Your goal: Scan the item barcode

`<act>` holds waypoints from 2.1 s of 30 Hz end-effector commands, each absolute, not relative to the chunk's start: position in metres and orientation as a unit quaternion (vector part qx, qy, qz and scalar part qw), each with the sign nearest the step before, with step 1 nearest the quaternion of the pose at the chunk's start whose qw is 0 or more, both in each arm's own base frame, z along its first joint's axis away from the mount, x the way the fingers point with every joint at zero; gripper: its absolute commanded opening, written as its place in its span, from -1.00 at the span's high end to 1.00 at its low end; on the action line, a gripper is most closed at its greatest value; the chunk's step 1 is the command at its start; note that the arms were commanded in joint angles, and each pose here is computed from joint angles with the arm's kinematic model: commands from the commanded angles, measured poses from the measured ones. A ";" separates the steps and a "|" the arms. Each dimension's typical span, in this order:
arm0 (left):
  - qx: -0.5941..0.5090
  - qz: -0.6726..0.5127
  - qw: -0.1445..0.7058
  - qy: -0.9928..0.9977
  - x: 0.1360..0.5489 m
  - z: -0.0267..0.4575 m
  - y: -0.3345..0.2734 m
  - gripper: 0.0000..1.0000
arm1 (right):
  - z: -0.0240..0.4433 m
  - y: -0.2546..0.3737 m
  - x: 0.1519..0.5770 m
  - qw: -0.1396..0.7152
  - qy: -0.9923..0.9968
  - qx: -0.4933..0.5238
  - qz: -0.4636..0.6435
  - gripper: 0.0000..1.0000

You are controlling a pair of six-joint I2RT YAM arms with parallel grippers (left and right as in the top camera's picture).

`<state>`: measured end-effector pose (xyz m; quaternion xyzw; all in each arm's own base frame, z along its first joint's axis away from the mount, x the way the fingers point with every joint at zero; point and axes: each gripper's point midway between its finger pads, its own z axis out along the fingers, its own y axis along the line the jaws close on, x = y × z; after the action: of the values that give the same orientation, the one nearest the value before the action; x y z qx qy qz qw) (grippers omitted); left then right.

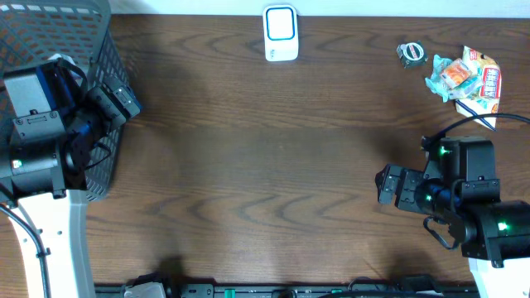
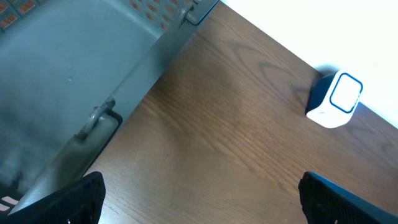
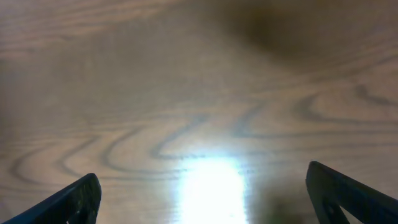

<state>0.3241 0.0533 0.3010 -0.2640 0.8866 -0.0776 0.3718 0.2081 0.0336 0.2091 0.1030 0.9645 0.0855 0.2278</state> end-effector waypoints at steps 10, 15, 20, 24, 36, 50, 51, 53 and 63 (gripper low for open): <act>-0.262 -0.070 0.372 0.888 0.323 0.301 0.056 -0.96 | 0.209 0.028 0.209 0.235 0.965 0.094 0.064 -0.98; -0.262 -0.070 0.372 0.888 0.323 0.301 0.056 -0.96 | 0.217 0.030 0.216 0.272 0.958 0.066 0.068 -0.99; -0.262 -0.070 0.372 0.888 0.323 0.301 0.056 -0.96 | 0.227 0.032 0.225 0.349 0.932 0.053 0.079 -0.99; -0.262 -0.070 0.372 0.888 0.323 0.301 0.056 -0.96 | 0.229 0.031 0.223 0.443 0.893 0.019 0.080 -0.99; -0.262 -0.070 0.372 0.888 0.323 0.301 0.056 -0.96 | 0.209 0.029 0.223 0.623 0.779 -0.018 0.074 -0.99; -0.262 -0.070 0.372 0.888 0.323 0.301 0.056 -0.96 | 0.209 0.039 0.238 0.734 0.669 -0.110 0.035 -0.99; -0.262 -0.070 0.372 0.888 0.323 0.301 0.056 -0.95 | 0.208 0.039 0.239 0.737 0.666 -0.109 0.035 -0.98; -0.262 -0.070 0.372 0.888 0.323 0.301 0.056 -0.96 | 0.202 0.037 0.242 0.743 0.660 -0.105 0.032 -0.99; -0.262 -0.070 0.372 0.888 0.323 0.301 0.056 -0.96 | 0.159 -0.008 0.246 0.684 0.727 0.055 0.006 -0.98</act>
<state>0.3241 0.0533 0.3010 -0.2640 0.8865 -0.0776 0.3720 0.2463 0.0138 0.1596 -0.0182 0.7291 0.0211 0.6838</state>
